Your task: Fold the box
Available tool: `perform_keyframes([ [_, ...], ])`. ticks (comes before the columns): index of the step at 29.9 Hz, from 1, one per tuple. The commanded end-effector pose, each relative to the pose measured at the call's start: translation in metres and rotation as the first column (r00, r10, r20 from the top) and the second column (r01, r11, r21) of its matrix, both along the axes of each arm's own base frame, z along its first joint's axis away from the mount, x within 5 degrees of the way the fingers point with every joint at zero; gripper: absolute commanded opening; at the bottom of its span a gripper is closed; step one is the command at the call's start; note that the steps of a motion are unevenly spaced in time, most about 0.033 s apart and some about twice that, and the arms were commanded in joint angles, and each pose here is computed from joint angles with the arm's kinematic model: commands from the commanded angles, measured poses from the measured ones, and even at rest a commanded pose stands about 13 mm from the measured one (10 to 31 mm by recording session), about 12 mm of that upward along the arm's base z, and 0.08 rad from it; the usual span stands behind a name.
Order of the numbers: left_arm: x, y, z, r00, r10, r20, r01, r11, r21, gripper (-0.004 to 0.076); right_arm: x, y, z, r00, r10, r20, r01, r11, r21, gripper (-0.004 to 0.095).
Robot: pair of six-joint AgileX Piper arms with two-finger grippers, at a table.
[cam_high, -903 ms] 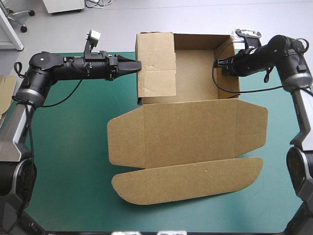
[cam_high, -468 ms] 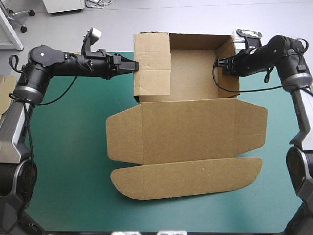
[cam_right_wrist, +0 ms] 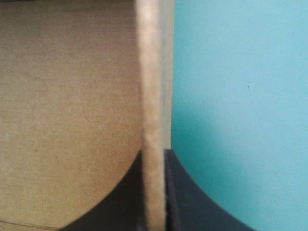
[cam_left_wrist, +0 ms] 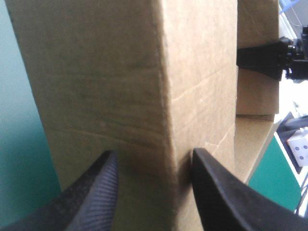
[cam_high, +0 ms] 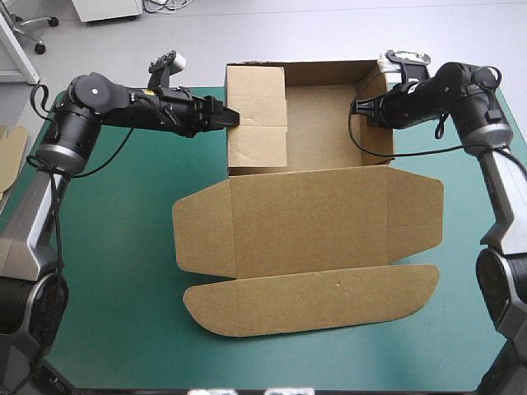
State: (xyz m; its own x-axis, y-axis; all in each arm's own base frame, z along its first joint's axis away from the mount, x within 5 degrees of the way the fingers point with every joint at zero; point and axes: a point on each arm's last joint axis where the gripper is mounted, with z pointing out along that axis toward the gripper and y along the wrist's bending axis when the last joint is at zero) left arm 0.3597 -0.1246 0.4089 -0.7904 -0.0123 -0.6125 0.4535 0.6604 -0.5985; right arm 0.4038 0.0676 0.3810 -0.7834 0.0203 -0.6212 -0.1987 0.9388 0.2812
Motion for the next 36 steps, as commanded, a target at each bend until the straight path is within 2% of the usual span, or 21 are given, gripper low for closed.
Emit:
perform_keyframes([
  [1, -0.013, -0.001, 0.03, 0.995, 0.056, 0.08, -0.053, 0.998, -0.042, 0.0347, -0.014, 0.008, 0.037, 0.993, -0.018, 0.119, 0.005, 0.994, 0.109, -0.0013],
  [11, -0.012, -0.009, 0.033, 0.987, 0.121, 0.101, -0.131, 0.986, 0.1, 0.0347, -0.015, 0.014, 0.035, 0.995, -0.038, 0.097, 0.028, 0.994, 0.102, -0.0013],
  [23, 0.002, -0.026, 0.027, 0.977, 0.175, 0.12, -0.197, 0.959, 0.202, 0.0345, -0.017, 0.022, 0.034, 0.995, -0.042, 0.092, 0.034, 0.996, 0.083, -0.0013],
  [28, 0.004, -0.024, 0.027, 0.972, 0.191, 0.139, -0.22, 0.948, 0.229, 0.0344, -0.017, 0.021, 0.033, 0.995, -0.051, 0.091, 0.045, 0.997, 0.059, -0.0012],
  [33, 0.005, -0.029, 0.022, 0.968, 0.193, 0.162, -0.234, 0.929, 0.287, 0.0344, -0.018, 0.035, 0.029, 0.995, -0.037, 0.092, 0.038, 0.999, -0.011, -0.0012],
  [36, 0.005, -0.035, 0.019, 0.972, 0.173, 0.16, -0.219, 0.917, 0.334, 0.0344, -0.017, 0.043, 0.024, 0.996, -0.03, 0.08, 0.032, 0.999, -0.016, -0.0013],
])
